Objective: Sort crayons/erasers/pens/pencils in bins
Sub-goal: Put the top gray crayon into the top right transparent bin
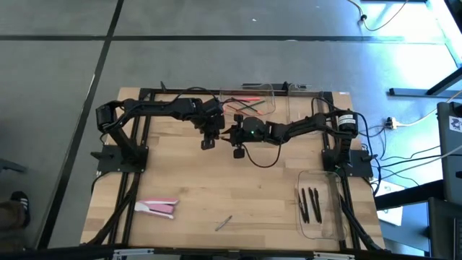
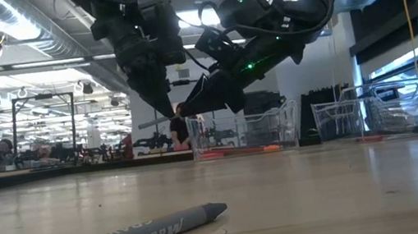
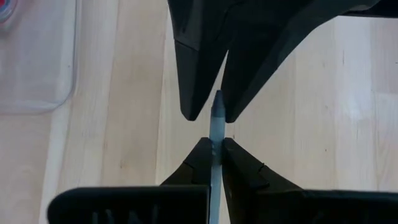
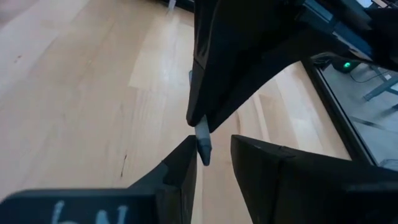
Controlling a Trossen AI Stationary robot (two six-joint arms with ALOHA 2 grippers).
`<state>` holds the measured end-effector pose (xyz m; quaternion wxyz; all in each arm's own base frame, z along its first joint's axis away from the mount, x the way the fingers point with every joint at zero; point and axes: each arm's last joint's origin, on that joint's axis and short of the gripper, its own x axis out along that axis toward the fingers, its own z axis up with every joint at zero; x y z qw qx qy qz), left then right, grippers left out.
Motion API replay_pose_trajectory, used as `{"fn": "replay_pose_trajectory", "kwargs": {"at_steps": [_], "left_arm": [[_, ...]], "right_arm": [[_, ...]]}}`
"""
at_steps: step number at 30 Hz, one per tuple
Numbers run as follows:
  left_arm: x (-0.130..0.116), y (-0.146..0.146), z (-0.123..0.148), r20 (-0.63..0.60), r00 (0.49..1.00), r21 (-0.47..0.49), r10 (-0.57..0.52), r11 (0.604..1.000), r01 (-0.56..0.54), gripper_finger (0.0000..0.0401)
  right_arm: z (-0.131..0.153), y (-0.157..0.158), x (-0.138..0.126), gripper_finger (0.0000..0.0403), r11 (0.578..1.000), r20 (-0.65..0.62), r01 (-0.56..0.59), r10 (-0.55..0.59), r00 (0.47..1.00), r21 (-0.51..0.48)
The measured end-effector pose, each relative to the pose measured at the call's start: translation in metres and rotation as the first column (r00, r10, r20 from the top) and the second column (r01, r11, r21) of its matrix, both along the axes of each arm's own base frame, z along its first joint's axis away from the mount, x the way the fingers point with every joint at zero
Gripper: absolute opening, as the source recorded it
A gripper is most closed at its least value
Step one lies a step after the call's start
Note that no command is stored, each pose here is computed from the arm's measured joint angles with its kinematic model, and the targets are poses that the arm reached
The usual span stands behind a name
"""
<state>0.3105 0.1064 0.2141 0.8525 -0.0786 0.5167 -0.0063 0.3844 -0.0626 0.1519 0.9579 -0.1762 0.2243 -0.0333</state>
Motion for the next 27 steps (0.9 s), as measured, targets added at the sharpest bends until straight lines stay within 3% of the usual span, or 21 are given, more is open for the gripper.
{"fn": "replay_pose_trajectory", "kwargs": {"at_steps": [27], "left_arm": [[0.0008, 0.0002, 0.0004, 0.01, 1.0, 0.0, -0.002, 1.0, 0.002, 0.0011]], "right_arm": [[-0.0001, -0.0001, -0.0001, 0.0101, 1.0, 0.0, -0.019, 0.019, 1.0, 0.014]]}}
